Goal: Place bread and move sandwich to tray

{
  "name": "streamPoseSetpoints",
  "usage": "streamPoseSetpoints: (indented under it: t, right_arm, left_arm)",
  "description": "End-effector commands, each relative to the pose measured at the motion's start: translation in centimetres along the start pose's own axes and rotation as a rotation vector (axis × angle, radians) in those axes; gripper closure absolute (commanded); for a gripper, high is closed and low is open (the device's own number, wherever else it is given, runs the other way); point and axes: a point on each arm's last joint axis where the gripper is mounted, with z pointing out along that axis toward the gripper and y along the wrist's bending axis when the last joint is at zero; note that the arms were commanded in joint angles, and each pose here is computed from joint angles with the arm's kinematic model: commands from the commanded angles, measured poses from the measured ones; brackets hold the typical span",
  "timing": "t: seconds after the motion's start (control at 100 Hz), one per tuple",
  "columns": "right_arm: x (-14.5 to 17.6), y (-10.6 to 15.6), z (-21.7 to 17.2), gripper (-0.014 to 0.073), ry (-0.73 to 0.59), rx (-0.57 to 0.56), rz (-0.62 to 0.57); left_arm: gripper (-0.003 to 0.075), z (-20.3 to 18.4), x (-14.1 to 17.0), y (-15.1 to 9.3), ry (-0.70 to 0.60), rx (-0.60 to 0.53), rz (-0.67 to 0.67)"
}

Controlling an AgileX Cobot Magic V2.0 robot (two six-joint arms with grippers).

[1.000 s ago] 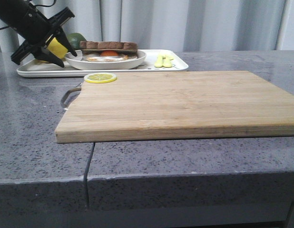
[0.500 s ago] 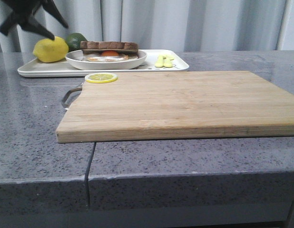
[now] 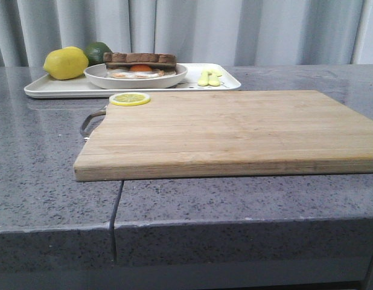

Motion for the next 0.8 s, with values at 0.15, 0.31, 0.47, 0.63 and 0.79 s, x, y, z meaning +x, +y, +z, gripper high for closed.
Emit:
streamPoseSetpoints:
  t: [0.15,0.31,0.47,0.63,0.79]
  right_arm:
    - [-1.5,-0.3,-0.1,0.0046,-0.097,0.033,-0.004]
    - [-1.5,-0.3,-0.1,0.0046,-0.097,0.033,-0.004]
    - [-1.5,-0.3,-0.1,0.0046,-0.097,0.033,-0.004]
    - [-1.5,-0.3,-0.1,0.0046,-0.097,0.033,-0.004]
    - [-1.5,-0.3,-0.1,0.0046,-0.097,0.033,-0.004]
  left_arm:
    - [0.0405,-10.6,-0.2,-7.3,-0.217,0.027,0.183]
    - [0.0405,-14.2,0.9,-10.2,-0.276,0.001,0.270]
    - [0.0405,-16.2,2.8,-12.4,-0.283,-0.074,0.368]
    - [0.0405,-17.3,5.4,-14.1,-0.242,-0.099,0.459]
    - [0.0405,-17.9,8.0,-14.7,-0.229,-0.077,0.510]
